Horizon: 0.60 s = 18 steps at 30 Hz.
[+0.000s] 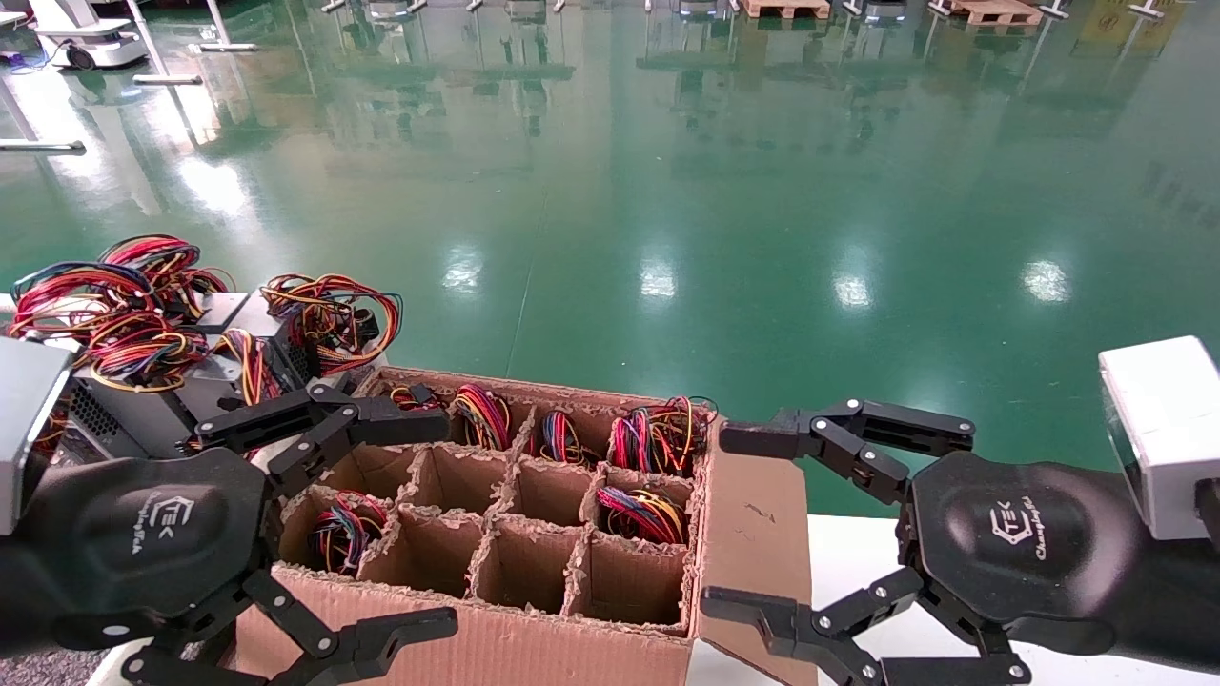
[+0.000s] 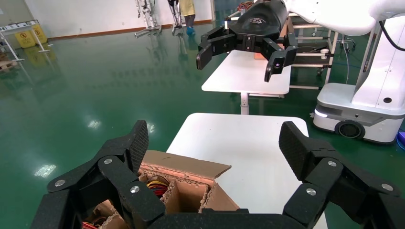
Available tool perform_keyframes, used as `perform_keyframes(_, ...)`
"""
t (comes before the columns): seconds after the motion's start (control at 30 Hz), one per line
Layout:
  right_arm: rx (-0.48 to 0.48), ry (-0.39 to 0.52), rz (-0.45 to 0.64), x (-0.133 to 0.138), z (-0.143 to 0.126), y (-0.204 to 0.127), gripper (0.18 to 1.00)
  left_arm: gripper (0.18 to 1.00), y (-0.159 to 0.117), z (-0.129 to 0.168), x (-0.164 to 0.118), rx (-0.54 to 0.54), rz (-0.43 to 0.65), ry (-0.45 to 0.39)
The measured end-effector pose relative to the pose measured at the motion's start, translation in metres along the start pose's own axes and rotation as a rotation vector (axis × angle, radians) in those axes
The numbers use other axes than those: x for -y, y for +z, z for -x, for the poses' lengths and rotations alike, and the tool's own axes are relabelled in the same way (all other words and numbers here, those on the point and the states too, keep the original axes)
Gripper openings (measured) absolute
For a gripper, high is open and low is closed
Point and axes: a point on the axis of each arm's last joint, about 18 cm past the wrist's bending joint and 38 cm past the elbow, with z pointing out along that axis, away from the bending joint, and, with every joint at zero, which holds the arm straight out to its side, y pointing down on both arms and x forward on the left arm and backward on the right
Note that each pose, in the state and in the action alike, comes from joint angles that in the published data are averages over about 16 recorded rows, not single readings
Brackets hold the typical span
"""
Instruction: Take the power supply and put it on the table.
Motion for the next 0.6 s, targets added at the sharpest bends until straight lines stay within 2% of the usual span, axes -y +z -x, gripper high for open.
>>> perform_keyframes(0.2, 0.000, 0.000, 0.000, 0.000, 0.000, 0.000, 0.750, 1.001, -0.001, 0.001, -0.001, 0.006, 0.005, 0.003)
perform_keyframes(0.33, 0.000, 0.000, 0.000, 0.000, 0.000, 0.000, 0.665, 1.001, 0.001, 0.003, -0.007, 0.013, 0.046, 0.024)
perform_keyframes(0.6, 0.000, 0.000, 0.000, 0.000, 0.000, 0.000, 0.469, 1.001, 0.016, 0.017, -0.031, 0.019, 0.185, 0.132)
